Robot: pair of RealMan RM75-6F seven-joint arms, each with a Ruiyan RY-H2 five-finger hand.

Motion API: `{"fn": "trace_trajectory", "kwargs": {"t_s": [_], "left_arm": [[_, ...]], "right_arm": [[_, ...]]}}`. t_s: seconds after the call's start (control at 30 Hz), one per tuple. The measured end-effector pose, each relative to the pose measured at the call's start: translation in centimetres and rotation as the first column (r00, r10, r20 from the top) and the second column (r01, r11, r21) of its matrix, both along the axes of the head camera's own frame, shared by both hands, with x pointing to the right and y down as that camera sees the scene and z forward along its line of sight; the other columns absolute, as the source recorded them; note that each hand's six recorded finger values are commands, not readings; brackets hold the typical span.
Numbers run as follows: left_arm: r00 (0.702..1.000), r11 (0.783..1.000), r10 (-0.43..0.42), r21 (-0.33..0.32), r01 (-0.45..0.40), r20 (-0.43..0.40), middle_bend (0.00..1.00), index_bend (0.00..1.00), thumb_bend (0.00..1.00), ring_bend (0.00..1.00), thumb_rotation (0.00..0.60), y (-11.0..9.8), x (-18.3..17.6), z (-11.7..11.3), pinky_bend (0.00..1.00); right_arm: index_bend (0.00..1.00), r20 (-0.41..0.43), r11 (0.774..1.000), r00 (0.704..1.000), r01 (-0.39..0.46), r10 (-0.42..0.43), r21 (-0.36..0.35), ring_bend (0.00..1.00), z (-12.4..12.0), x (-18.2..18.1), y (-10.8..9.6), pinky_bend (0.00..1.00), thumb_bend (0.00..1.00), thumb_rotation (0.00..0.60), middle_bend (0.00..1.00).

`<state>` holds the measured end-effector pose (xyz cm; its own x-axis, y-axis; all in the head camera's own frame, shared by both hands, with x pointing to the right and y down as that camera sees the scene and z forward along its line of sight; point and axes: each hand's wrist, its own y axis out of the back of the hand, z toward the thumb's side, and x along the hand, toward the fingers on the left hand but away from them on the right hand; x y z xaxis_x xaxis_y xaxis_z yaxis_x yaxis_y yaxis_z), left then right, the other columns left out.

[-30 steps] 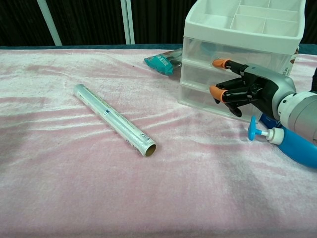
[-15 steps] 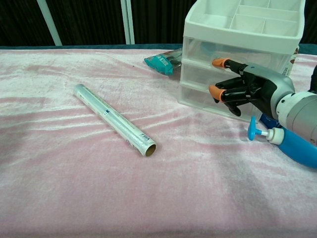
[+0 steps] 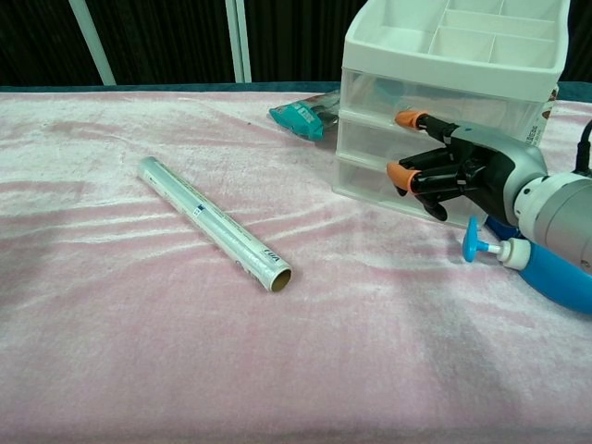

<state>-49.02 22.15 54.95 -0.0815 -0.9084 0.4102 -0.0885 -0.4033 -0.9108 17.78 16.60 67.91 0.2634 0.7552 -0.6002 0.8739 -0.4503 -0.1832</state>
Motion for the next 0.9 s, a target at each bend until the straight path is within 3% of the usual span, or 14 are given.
{"fn": "trace_trajectory", "kwargs": {"t_s": [0.9], "left_arm": [[1.0, 1.0, -0.008, 0.0, 0.008, 0.002, 0.09, 0.16, 0.3, 0.02, 0.6, 0.04, -0.09, -0.07, 0.01]], "right_arm": [[0.0, 0.034, 0.999, 0.999, 0.041, -0.04, -0.011, 0.79, -0.35, -0.69, 0.5, 0.8, 0.42, 0.6, 0.69]]}}
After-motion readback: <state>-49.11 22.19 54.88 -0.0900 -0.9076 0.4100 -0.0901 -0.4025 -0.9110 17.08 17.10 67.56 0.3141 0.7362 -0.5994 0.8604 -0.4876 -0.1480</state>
